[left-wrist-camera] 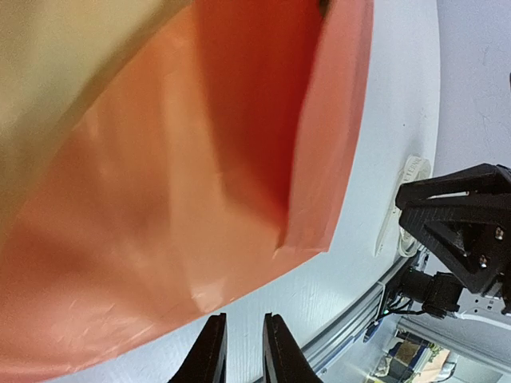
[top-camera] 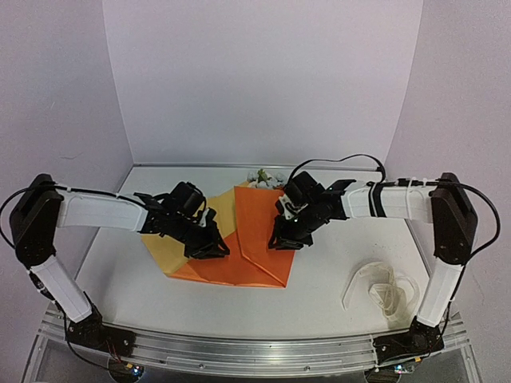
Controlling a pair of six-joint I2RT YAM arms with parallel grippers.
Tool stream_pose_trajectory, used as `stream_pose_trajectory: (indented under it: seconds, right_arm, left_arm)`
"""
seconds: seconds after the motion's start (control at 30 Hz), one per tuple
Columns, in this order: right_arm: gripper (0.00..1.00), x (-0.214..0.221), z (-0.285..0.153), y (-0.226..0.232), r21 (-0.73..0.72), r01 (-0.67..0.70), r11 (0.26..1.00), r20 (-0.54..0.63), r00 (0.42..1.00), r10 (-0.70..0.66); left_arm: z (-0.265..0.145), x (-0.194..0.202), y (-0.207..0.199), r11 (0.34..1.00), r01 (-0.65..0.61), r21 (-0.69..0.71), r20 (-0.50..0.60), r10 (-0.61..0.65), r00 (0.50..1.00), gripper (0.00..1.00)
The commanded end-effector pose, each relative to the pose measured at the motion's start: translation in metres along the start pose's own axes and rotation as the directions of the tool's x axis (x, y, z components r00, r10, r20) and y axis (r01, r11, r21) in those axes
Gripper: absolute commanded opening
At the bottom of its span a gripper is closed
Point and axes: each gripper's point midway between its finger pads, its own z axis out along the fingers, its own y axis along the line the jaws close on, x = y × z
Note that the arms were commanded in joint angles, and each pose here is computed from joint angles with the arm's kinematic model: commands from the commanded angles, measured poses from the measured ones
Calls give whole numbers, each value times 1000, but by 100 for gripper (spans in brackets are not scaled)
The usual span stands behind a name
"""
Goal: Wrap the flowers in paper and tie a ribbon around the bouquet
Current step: Pick up the two-thirds-folded wrapping paper from the center of the board.
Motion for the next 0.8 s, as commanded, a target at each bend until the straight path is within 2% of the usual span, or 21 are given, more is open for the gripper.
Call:
stream_pose_trajectory:
  seconds: [0.0,0.17,0.33,0.63,0.77]
  right_arm:
    - [22,5,13,27,-9,63,998,-7,998,-63]
    - [21,15,29,33,-2,78,997,-36,996,-78]
    - [20,17,40,40,-16,72,997,-57,996,-73]
    - [19,13,61,43,-12,54,998,-75,996,-55]
    - [19,11,65,45,-18,40,999,-73,996,-42]
  left_arm:
    - [-37,8,32,981,195,-17,117,-192,974,21]
    - [-60,35,78,928,373,-11,211,-363,908,24]
    - [-72,42,103,887,461,39,297,-450,842,31]
    - [-56,33,101,888,457,40,319,-445,837,48]
    - [-52,30,110,875,483,20,348,-459,817,49]
